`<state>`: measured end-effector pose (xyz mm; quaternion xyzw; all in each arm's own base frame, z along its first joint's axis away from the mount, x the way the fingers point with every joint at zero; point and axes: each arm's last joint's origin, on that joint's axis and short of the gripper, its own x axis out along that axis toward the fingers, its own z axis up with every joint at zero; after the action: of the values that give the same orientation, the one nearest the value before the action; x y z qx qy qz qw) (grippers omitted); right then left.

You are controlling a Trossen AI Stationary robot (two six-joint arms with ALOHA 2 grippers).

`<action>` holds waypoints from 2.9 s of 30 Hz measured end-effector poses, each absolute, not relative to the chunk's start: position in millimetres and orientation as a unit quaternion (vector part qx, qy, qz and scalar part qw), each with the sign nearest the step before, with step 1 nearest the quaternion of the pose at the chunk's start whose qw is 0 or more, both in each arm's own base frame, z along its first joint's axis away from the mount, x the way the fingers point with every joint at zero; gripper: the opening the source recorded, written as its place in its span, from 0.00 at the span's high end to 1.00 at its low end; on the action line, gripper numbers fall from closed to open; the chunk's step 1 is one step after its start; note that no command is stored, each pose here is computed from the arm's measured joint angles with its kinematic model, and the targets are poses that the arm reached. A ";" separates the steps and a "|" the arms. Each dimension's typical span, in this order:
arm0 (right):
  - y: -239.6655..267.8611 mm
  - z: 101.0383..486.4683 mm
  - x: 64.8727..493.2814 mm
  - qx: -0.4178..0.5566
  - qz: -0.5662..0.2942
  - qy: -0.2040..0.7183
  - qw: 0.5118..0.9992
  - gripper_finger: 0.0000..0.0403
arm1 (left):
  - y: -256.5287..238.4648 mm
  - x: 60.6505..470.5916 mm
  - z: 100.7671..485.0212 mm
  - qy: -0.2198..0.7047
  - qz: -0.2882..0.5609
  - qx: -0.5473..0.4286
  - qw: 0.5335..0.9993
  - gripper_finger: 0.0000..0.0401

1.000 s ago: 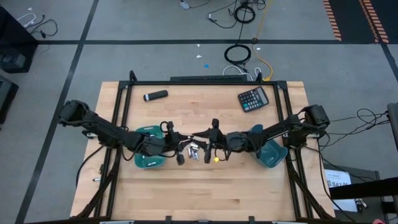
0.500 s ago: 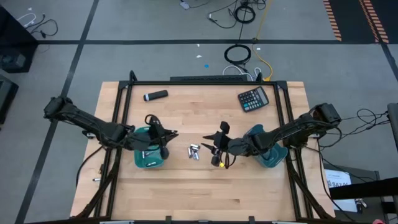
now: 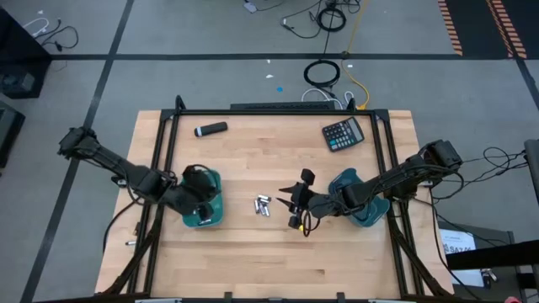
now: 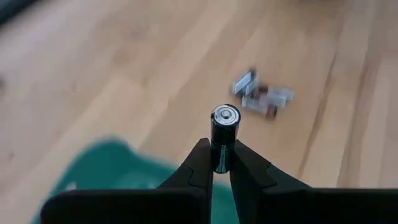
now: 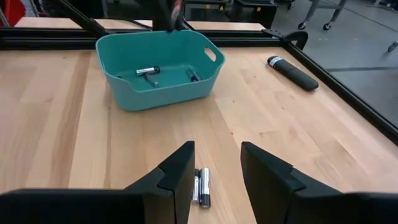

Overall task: Sort batteries
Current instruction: Put the silver battery into the light blue bin

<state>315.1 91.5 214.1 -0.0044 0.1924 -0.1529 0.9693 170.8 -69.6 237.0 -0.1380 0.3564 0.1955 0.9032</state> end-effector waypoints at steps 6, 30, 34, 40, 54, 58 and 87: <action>94.7 213.3 313.8 0.000 -0.149 0.196 0.969 0.70 | -69.6 156.6 227.7 0.432 0.207 -0.164 0.862 0.91; 95.0 188.0 318.0 0.004 -0.128 0.258 0.958 0.70 | -76.5 179.0 242.9 0.317 0.165 -0.160 0.920 0.51; 80.5 170.2 330.2 0.040 -0.093 0.292 0.951 0.72 | -77.6 199.0 253.4 0.247 0.133 -0.150 0.948 0.51; 65.9 166.5 347.7 0.028 -0.096 0.313 0.945 0.78 | -71.9 222.3 237.1 0.274 0.129 -0.156 0.940 0.51; 33.5 137.5 387.8 0.004 -0.083 0.367 0.926 0.76 | -73.6 249.1 188.9 0.358 0.153 -0.115 0.914 0.51; 31.9 131.4 397.0 -0.014 -0.081 0.380 0.921 0.76 | -74.6 249.4 188.6 0.359 0.152 -0.116 0.914 0.51; 25.3 131.0 398.2 0.000 -0.068 0.395 0.916 0.67 | -82.4 247.2 188.8 0.356 0.145 -0.138 0.913 0.51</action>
<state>398.2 25.3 131.0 -0.0001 0.3945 -0.0678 0.9164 247.2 -82.4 188.8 -0.1376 0.3558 0.1454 0.9129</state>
